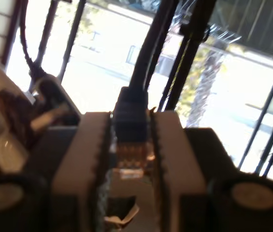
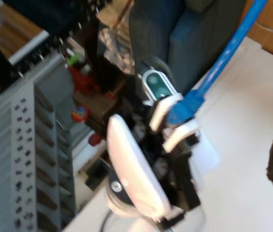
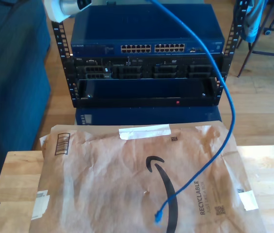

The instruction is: Grab the cable and plug it in

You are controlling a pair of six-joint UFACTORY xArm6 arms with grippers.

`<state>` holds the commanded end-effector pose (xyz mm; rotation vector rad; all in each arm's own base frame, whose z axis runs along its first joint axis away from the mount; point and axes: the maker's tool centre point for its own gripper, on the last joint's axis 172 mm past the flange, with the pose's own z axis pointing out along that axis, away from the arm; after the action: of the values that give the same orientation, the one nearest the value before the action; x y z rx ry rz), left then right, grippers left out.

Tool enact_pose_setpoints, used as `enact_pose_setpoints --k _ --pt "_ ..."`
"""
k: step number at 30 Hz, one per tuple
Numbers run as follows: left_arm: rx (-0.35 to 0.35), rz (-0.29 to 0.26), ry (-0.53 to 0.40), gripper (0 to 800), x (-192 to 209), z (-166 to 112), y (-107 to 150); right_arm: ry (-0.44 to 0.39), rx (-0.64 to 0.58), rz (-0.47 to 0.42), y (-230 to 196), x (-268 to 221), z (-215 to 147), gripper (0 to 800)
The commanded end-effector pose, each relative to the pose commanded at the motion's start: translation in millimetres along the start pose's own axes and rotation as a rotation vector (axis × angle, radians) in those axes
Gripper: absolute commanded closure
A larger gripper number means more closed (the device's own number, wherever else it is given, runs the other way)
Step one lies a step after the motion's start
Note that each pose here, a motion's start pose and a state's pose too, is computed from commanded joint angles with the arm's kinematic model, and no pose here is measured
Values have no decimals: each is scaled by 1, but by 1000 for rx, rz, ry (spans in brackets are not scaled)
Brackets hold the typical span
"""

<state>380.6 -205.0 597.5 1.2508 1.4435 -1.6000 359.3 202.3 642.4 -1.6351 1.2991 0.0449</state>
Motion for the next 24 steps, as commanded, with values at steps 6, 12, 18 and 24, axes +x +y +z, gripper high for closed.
enact_pose_setpoints --k 6,12,18,24 --pt "74 -27 -50 798 -1 1 -10 -76 71 -161 7 -37 9 7" --pt "153 -26 -116 798 -11 -1 -25 -99 119 -219 11 -44 16 8" --pt "200 -29 -138 798 -13 -3 -30 -110 137 -223 21 -45 19 7" --pt "236 -23 -161 798 -17 -5 -38 -103 193 -264 26 -40 12 4"
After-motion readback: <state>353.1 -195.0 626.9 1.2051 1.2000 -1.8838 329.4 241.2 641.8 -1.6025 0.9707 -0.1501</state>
